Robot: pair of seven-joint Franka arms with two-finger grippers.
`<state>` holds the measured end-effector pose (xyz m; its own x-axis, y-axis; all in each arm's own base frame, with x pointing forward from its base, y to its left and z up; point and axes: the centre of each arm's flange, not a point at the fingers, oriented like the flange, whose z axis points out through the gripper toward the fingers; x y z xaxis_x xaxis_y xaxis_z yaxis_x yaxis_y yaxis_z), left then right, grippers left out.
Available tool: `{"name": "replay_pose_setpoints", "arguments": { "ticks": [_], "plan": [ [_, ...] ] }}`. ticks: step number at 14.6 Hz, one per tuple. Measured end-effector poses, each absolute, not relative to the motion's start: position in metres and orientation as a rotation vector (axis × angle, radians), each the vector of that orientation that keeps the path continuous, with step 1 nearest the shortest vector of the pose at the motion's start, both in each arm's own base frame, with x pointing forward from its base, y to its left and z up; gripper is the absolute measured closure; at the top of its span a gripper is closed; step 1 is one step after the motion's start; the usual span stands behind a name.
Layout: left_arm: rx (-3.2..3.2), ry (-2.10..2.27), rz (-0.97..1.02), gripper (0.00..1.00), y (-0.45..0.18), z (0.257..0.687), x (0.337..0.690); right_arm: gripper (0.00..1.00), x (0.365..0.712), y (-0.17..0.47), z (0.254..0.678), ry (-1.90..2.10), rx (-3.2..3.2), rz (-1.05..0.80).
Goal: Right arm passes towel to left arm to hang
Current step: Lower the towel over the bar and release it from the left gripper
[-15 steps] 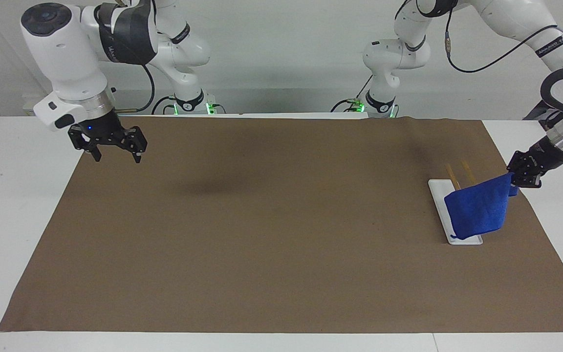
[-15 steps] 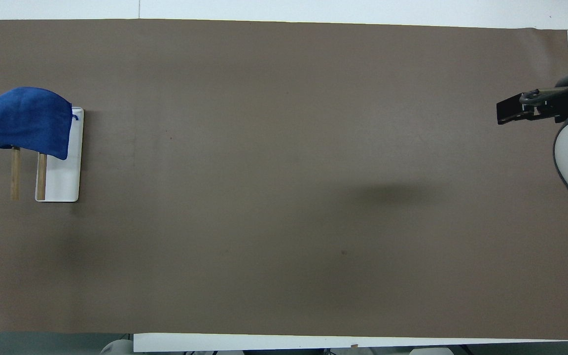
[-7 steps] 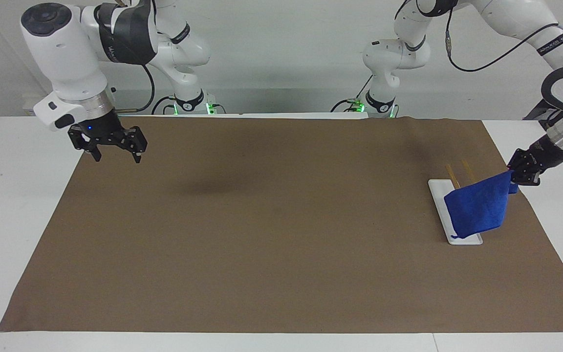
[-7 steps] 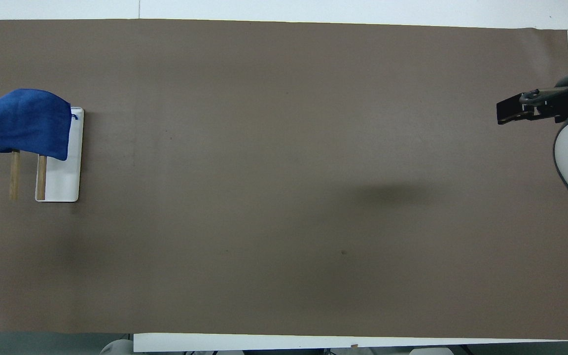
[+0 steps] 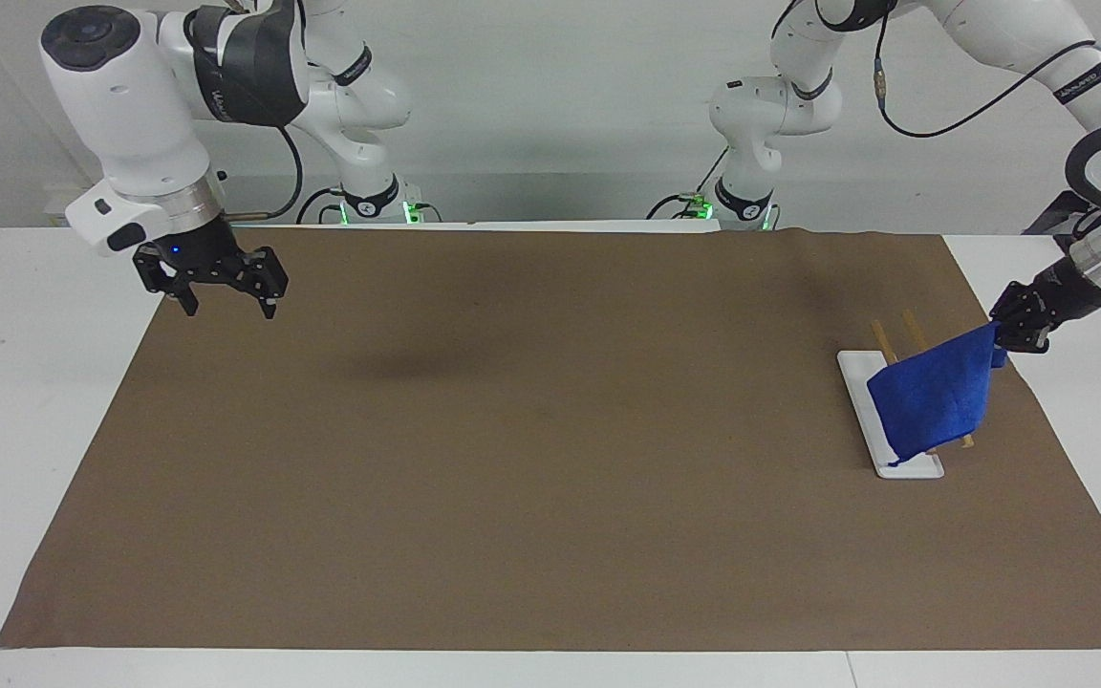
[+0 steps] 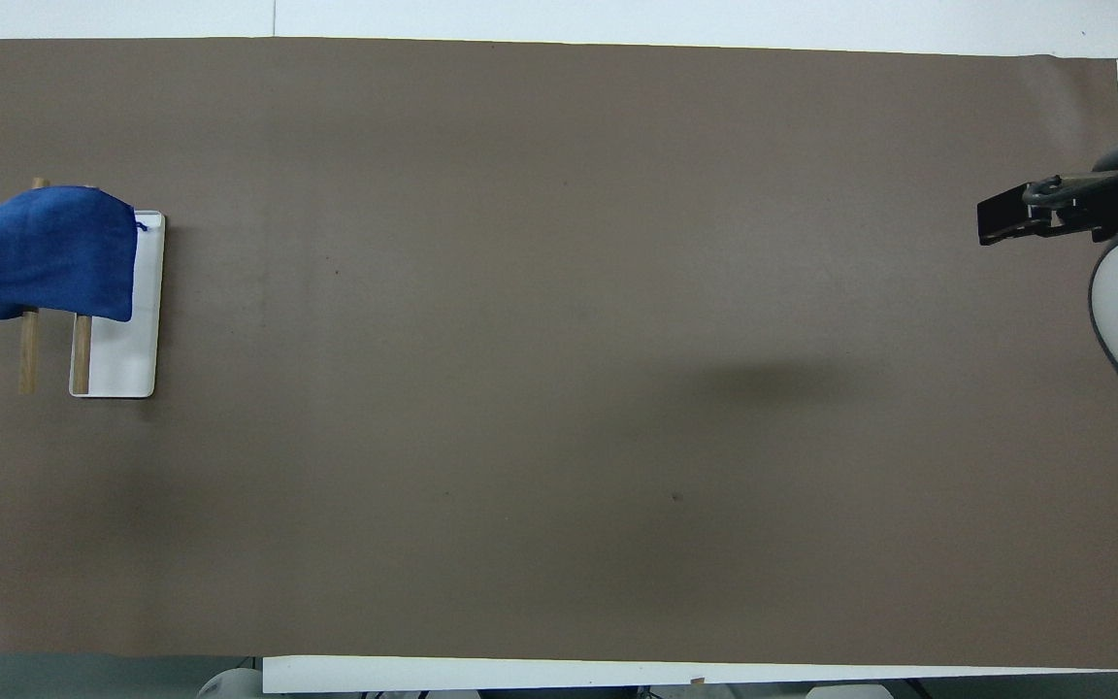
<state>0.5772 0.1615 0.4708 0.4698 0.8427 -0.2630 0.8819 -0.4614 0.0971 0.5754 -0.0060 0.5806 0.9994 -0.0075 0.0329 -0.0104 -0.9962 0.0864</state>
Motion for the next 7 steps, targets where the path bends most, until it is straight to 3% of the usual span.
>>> {"name": "replay_pose_setpoints", "arguments": {
  "ticks": [1,2,7],
  "plan": [
    [2.520,1.483,-0.259,0.95,0.1627,0.4706,0.5765,0.00,0.5754,-0.0060,0.5806,-0.014,3.054,0.050],
    [2.535,1.478,-0.257,0.89,0.1635,0.4707,0.5760,0.00,0.5754,-0.0060,0.5806,-0.014,3.054,0.050],
    [2.604,1.426,-0.236,0.36,0.1616,0.4750,0.5760,0.00,0.5754,-0.0060,0.5806,-0.014,3.054,0.050]
  ]
}}
